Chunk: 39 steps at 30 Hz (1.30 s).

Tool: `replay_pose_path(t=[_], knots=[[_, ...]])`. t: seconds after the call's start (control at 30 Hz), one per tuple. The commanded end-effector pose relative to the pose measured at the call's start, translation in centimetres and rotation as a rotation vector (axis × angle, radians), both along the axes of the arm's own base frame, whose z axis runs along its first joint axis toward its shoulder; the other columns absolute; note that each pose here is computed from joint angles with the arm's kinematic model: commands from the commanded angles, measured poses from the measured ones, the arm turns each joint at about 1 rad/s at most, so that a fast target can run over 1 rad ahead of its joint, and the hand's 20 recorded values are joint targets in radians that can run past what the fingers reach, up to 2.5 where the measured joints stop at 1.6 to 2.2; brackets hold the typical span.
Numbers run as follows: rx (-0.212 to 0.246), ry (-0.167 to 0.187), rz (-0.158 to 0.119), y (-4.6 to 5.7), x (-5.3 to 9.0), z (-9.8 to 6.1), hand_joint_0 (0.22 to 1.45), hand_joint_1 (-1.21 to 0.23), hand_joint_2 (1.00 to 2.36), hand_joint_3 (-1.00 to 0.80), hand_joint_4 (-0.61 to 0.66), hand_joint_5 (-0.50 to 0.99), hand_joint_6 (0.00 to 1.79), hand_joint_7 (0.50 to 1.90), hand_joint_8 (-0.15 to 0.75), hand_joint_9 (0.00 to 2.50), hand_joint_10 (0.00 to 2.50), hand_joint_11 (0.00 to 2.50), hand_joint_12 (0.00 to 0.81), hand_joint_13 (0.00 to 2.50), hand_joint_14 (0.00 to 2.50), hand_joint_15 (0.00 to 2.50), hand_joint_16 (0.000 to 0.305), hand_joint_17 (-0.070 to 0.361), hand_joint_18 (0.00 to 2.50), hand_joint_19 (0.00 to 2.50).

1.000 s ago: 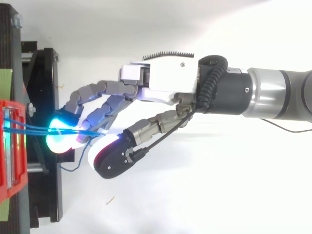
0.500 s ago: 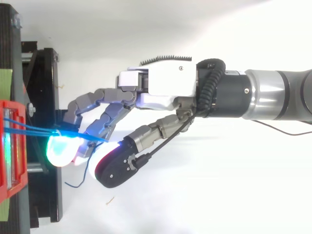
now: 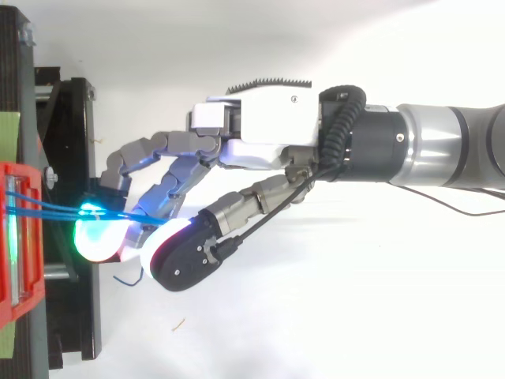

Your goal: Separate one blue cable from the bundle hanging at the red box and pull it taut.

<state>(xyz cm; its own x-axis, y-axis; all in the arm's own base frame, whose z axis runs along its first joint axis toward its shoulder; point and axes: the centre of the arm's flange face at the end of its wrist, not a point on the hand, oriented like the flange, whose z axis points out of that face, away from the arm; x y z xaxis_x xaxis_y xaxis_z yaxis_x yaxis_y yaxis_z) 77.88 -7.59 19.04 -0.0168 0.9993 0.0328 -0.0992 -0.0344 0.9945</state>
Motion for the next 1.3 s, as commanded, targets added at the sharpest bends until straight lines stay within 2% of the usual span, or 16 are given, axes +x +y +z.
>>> replay_pose_path(t=[0.0,0.03,0.1,0.3,0.47,0.6,0.8,1.27], knots=[[0.001,-0.013,-0.008,-0.59,0.08,0.18,0.61,-0.63,1.0,-0.45,0.27,-0.16,0.5,0.94,0.309,0.86,0.01,0.49,0.355,0.83,0.02,0.41,0.043,0.097,0.76,0.56],[0.001,-0.013,-0.008,-0.59,0.08,0.18,0.61,-0.63,1.0,-0.45,0.26,-0.16,0.5,0.94,0.309,0.86,0.01,0.49,0.354,0.83,0.02,0.42,0.043,0.097,0.76,0.56],[0.001,-0.021,-0.009,-1.23,0.07,0.27,0.61,-0.64,1.0,-0.44,0.27,-0.16,0.5,0.96,0.309,0.86,0.01,0.49,0.354,0.83,0.02,0.41,0.043,0.097,0.76,0.56],[-0.001,-0.023,0.004,-1.51,0.02,0.28,0.62,-0.64,1.0,-0.43,0.27,-0.16,0.5,0.99,0.31,0.86,0.01,0.49,0.353,0.84,0.01,0.42,0.043,0.097,0.76,0.57],[-0.001,-0.026,0.004,-1.51,0.05,0.32,0.62,-0.64,1.01,-0.43,0.26,-0.15,0.5,1.02,0.308,0.87,0.01,0.51,0.353,0.85,0.02,0.43,0.043,0.097,0.77,0.57],[0.0,-0.043,0.009,-1.14,0.22,0.61,0.63,-0.64,1.0,-0.42,0.26,-0.15,0.5,1.05,0.31,0.88,0.01,0.52,0.353,0.85,0.01,0.42,0.043,0.097,0.77,0.57],[0.0,-0.043,0.012,-0.9,0.26,0.51,0.64,-0.63,1.01,-0.41,0.25,-0.14,0.5,1.06,0.31,0.88,0.01,0.52,0.354,0.86,0.01,0.44,0.043,0.097,0.78,0.58],[-0.001,-0.055,0.013,-1.29,0.31,0.65,0.66,-0.56,1.01,-0.39,0.26,-0.14,0.5,1.08,0.314,0.9,0.01,0.52,0.354,0.87,0.01,0.44,0.043,0.098,0.78,0.59]])
